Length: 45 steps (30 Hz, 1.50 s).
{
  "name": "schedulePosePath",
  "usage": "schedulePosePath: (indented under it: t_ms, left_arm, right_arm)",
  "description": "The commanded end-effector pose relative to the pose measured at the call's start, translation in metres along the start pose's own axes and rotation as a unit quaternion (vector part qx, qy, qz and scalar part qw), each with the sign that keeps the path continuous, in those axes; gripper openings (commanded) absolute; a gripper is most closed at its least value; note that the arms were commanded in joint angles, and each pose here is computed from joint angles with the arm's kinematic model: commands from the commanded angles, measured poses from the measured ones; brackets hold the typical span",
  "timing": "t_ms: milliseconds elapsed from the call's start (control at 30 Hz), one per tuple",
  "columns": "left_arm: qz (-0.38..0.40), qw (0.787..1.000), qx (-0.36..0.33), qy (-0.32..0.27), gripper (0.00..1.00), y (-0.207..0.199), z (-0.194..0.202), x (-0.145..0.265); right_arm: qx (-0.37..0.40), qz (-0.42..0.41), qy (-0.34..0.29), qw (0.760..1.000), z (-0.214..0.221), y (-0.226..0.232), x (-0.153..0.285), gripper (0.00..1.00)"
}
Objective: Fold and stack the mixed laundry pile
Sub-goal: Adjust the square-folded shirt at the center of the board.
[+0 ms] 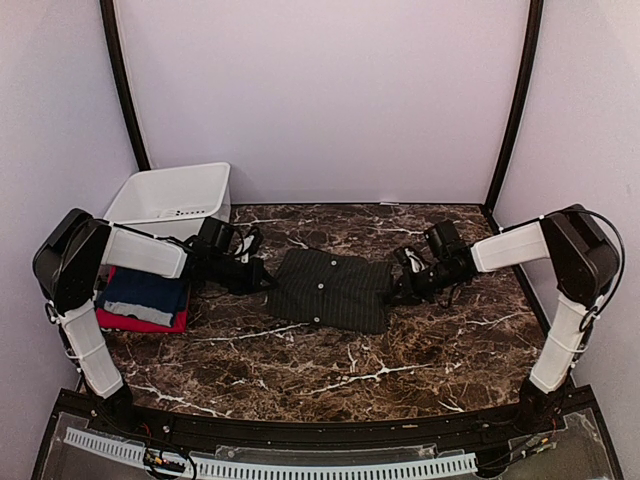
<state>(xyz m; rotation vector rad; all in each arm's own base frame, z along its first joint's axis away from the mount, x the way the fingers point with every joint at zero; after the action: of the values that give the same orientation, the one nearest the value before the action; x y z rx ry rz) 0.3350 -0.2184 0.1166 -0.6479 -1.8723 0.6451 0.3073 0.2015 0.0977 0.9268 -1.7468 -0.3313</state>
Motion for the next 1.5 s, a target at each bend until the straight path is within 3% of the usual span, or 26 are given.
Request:
schedulePosePath:
  t_ms: [0,667,933,1200,1333,1467]
  left_arm:
    - [-0.016,1.000,0.002,-0.004,0.00,0.007,0.001,0.007]
    - [-0.001,1.000,-0.020,0.021,0.00,-0.007,0.005,-0.005]
    - [-0.041,0.999,-0.030,0.000,0.34,-0.014,0.002,-0.003]
    - [-0.094,0.990,-0.034,-0.100,0.55,-0.021,-0.022,0.048]
    - [-0.028,0.994,-0.070,-0.082,0.58,-0.046,-0.020,0.060]
    - [0.047,0.993,-0.100,-0.038,0.55,-0.071,-0.009,0.042]
  right_arm:
    - [-0.004,0.010,0.005,1.000,0.006,-0.006,0.007,0.00]
    - [-0.012,-0.004,0.029,1.000,0.006,-0.023,-0.006,0.00]
    - [-0.005,-0.007,0.038,0.999,-0.014,-0.034,-0.025,0.00]
    - [0.027,0.065,-0.003,0.998,-0.033,-0.021,0.033,0.37]
    - [0.059,0.025,-0.057,0.996,-0.045,0.014,0.063,0.50]
    - [0.073,-0.043,-0.073,0.994,-0.056,0.043,0.060,0.52]
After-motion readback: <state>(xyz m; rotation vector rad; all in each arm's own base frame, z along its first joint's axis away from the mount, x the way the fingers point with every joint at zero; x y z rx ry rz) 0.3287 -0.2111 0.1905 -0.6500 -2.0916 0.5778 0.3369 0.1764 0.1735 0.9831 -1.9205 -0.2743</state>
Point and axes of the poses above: each gripper's point midway between its finger pads, its own x axis back along the fingers, its own y axis along the line the jaws close on, z = x × y, the point moved 8 cm from there along x, back along the fingers, and after that the axes turned 9 degrees about x, right-handed, at the moved point
